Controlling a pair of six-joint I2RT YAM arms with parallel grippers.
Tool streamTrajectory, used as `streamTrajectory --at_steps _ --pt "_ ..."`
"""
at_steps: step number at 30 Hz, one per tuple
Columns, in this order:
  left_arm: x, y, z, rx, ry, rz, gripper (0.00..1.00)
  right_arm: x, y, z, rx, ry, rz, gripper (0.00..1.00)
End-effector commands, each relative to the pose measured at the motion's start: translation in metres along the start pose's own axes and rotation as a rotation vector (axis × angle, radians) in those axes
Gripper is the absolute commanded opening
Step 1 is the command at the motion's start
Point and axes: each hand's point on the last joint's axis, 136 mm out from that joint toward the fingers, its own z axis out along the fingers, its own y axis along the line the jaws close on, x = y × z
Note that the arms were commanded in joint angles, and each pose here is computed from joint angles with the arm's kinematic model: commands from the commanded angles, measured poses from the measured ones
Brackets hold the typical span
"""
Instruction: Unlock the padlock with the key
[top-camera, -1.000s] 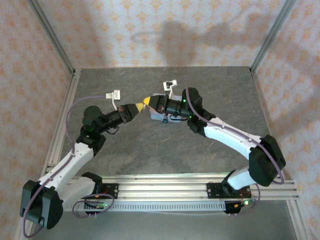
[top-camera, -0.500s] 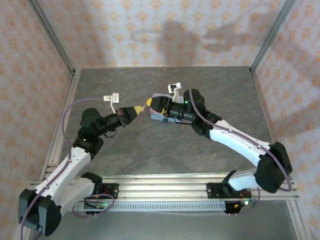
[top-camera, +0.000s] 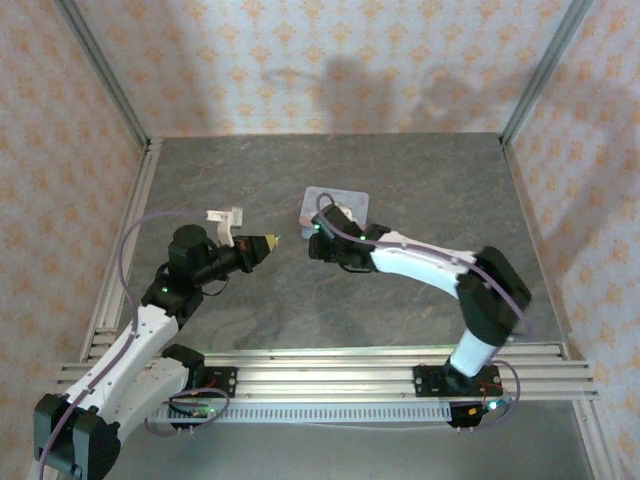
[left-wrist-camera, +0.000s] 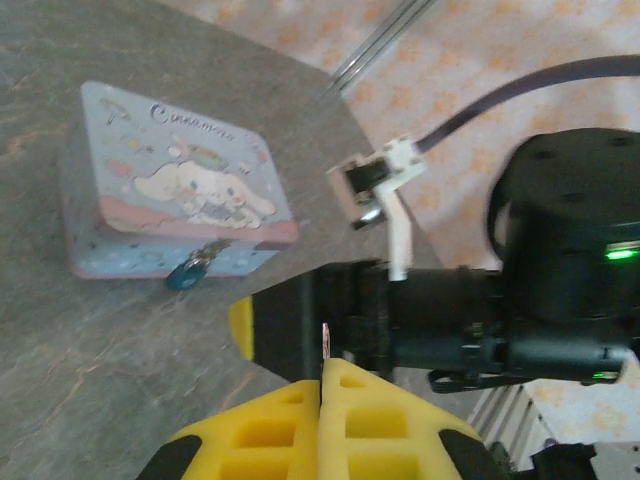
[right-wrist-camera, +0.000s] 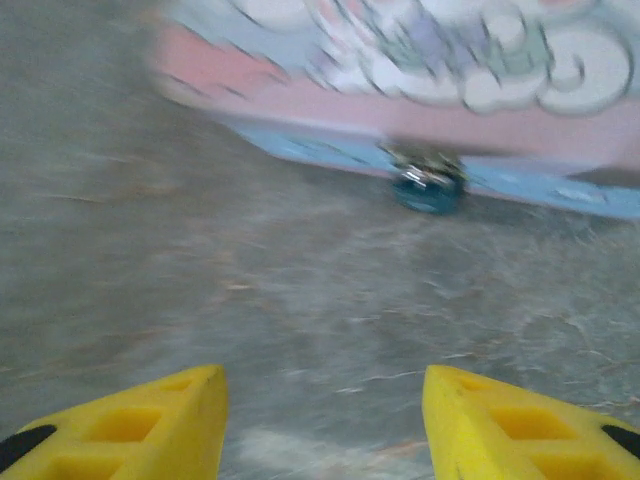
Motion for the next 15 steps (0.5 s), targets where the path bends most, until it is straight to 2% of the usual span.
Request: streamTrajectory --at_steps 1,9,15 --pt "0.017 0.012 -0.002 -0.049 0.042 0.046 0.0 -0.01 -0.028 0.008 0.183 -0.053 -0.028 0.53" --pt "0.027 0.022 0.003 -0.058 0.064 0.05 0.0 -0.02 -0.027 0.041 0.22 -0.117 -0.043 0.48" --pt "0.032 0.027 0.007 -0.062 0.074 0.052 0.0 -0.027 -0.023 0.047 0.213 -0.145 -0.039 0.47"
